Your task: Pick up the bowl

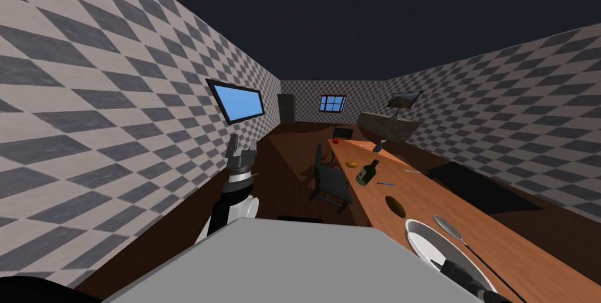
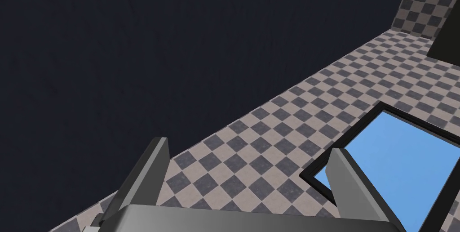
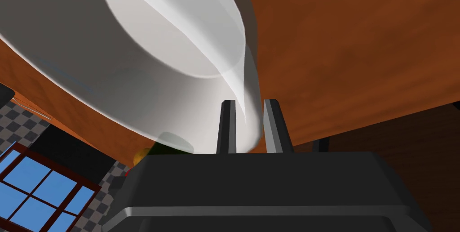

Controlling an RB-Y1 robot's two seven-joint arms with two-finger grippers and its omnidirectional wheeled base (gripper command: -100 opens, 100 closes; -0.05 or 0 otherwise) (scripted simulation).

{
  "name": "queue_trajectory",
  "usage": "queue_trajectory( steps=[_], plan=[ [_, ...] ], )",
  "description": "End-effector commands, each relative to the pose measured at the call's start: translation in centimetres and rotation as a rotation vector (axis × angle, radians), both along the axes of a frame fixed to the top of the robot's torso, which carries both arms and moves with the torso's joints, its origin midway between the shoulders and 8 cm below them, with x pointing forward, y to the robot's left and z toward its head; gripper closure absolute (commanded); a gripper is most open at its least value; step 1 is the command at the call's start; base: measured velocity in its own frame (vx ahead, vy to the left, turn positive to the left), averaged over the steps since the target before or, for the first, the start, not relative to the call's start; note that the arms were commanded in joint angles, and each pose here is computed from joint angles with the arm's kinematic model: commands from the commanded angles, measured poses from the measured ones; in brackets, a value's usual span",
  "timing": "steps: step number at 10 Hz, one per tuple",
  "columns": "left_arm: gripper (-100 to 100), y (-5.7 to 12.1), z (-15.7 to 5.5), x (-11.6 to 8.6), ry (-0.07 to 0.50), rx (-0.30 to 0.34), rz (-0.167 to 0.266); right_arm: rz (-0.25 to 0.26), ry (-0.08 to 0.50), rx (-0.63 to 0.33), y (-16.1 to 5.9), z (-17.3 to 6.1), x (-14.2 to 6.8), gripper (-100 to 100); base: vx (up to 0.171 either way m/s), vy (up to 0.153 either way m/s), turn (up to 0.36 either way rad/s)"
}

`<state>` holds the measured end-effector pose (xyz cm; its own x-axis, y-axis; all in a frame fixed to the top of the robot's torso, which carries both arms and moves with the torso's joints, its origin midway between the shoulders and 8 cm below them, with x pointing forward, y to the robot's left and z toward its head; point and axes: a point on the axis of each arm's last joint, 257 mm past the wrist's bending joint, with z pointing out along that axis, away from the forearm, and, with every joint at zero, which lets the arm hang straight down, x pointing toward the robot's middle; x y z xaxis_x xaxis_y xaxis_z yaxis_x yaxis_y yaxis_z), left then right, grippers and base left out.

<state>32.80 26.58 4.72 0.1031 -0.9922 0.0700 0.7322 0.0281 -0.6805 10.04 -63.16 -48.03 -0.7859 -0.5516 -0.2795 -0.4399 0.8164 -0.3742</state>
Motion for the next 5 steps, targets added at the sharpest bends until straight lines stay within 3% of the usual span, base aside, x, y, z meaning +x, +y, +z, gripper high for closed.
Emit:
queue_trajectory(
  steps=[1,2,3,4,5],
  plan=[
    [0,0.0,0.0,0.0,0.000,0.000,0.000,0.020,-0.003,-0.012,-0.9,0.6,1.4,100,0.005,0.036,-0.143],
    [0,0.0,0.0,0.0,0.000,0.000,0.000,0.039,0.013,-0.031,-2.2,1.5,1.9,100,0.006,0.036,-0.255],
    [0,0.0,0.0,0.0,0.000,0.000,0.000,0.051,-0.003,-0.031,-2.0,1.7,3.3,100,0.004,0.033,-0.161],
    [0,0.0,0.0,0.0,0.000,0.000,0.000,0.040,0.003,-0.029,-1.9,1.3,2.5,100,0.002,0.013,-0.012],
    [0,0.0,0.0,0.0,0.000,0.000,0.000,0.042,0.003,-0.030,-1.9,1.3,2.6,0,0.000,0.000,0.000]
  ],
)
